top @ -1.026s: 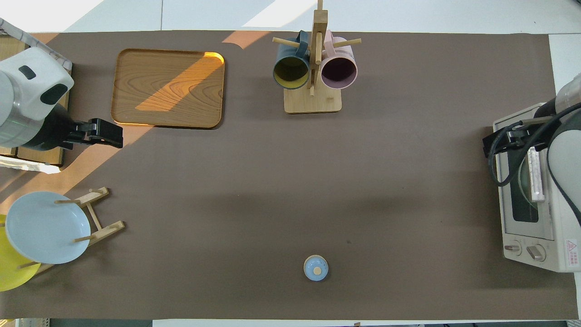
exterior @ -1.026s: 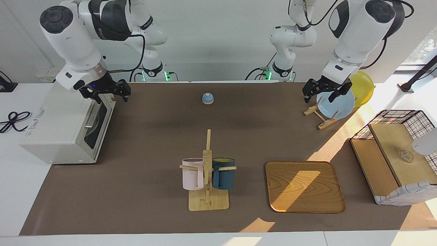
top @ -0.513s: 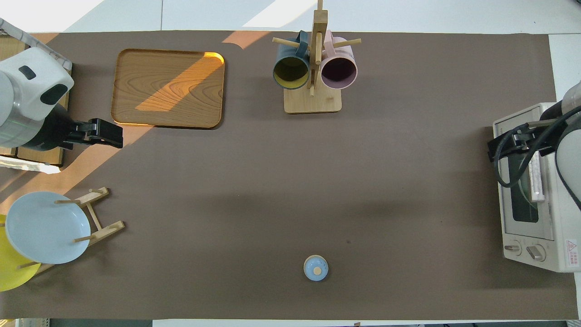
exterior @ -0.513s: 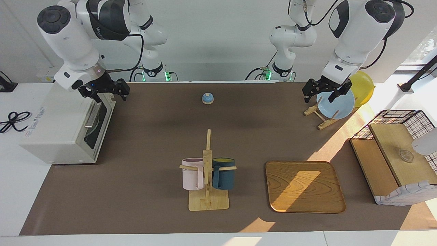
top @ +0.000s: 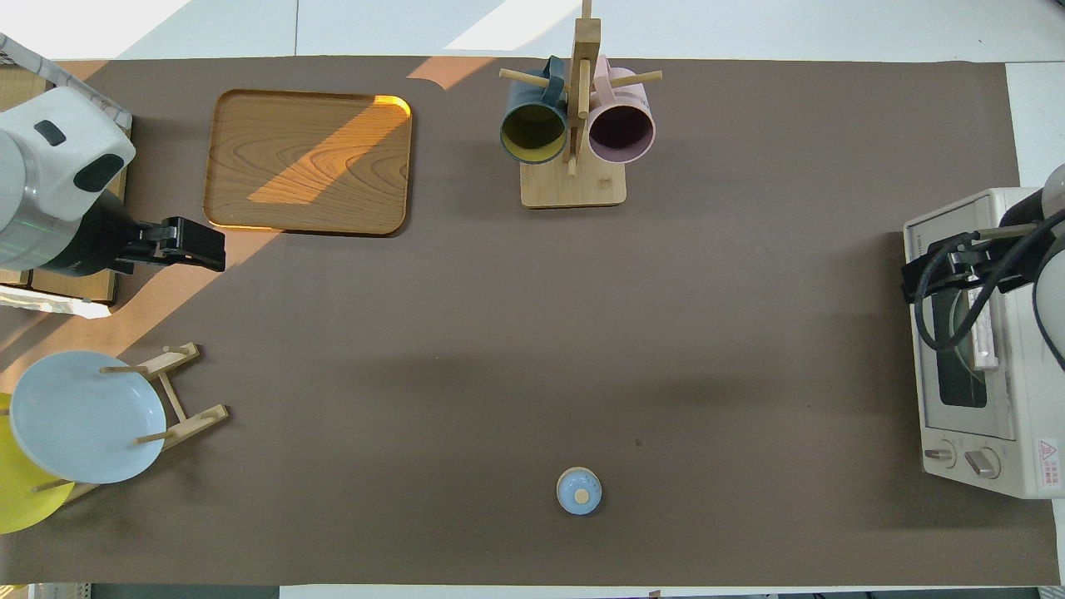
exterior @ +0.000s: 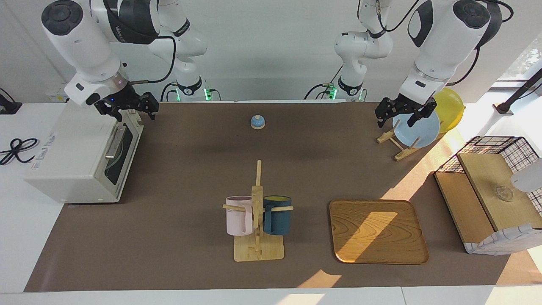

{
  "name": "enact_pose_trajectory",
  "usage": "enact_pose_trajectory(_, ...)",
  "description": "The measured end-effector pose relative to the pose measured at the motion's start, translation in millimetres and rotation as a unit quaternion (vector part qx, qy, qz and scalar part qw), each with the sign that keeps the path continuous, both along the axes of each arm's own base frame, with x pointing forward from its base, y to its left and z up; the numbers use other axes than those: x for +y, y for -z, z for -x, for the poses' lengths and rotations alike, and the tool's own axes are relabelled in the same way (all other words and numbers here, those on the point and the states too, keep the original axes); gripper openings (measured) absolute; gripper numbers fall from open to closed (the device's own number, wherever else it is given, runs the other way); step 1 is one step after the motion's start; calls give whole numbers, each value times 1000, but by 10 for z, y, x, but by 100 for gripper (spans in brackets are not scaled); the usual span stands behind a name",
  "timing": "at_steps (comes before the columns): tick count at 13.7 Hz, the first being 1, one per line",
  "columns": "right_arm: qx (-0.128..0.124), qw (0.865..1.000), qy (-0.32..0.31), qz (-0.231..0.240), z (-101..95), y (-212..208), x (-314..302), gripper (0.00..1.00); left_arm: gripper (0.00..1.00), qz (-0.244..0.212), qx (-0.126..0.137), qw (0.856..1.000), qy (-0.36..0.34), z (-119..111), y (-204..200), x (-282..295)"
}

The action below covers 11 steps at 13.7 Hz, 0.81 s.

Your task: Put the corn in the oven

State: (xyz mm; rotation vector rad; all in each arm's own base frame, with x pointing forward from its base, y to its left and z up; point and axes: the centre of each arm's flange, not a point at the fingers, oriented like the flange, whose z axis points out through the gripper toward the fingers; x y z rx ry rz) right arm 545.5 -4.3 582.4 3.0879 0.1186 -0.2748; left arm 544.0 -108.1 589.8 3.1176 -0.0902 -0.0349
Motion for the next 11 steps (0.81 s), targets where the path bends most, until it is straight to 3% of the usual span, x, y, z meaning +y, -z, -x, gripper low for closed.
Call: enact_pose_trajectory(11, -19, 1000, 2, 0, -34, -96, -21, 100, 100, 0, 0, 1000, 0, 0, 0, 0)
